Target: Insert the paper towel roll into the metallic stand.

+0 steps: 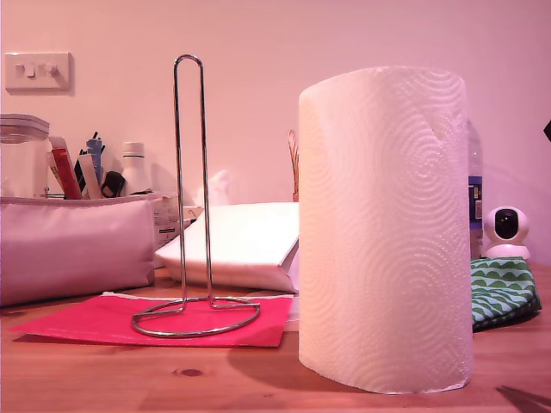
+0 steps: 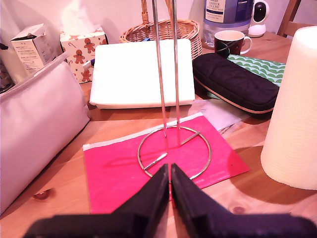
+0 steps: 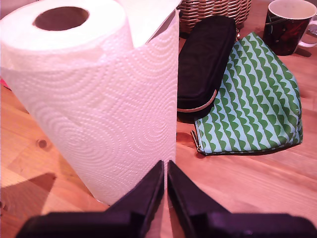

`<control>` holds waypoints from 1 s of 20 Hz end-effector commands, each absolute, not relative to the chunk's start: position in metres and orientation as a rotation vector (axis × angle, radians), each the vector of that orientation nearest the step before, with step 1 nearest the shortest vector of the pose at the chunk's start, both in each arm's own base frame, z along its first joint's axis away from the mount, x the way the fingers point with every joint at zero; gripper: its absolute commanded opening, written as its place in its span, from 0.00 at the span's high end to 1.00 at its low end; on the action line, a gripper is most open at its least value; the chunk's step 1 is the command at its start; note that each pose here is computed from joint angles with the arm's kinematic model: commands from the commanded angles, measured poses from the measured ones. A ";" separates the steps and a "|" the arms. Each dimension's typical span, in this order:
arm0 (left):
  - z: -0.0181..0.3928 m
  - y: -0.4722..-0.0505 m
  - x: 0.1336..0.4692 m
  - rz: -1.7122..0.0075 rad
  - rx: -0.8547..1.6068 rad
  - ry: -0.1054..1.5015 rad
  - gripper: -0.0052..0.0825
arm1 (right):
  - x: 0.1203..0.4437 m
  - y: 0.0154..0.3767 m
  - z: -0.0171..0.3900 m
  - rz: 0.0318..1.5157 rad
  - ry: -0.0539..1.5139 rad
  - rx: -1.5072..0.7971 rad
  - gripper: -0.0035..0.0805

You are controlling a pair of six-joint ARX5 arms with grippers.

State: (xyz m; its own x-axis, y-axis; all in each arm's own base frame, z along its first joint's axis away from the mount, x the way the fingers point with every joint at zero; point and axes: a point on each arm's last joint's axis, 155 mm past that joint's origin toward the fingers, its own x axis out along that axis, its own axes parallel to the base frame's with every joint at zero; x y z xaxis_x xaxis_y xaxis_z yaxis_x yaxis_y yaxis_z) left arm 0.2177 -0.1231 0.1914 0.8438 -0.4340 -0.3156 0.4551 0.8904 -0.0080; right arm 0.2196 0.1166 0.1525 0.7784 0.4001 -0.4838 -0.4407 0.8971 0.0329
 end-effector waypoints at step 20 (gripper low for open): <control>0.183 -0.190 0.185 -0.894 0.359 0.307 0.97 | 0.191 0.153 0.267 0.680 0.634 -0.055 0.96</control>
State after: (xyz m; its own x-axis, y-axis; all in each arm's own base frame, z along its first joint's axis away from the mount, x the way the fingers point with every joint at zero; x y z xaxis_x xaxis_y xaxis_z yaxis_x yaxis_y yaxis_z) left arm 0.1857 -0.1859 0.1773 0.5978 -0.6853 -0.4159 0.7904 0.5904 0.1633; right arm 0.1903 0.1458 0.2612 0.6248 0.5535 -0.5507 -0.5869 0.7981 0.1362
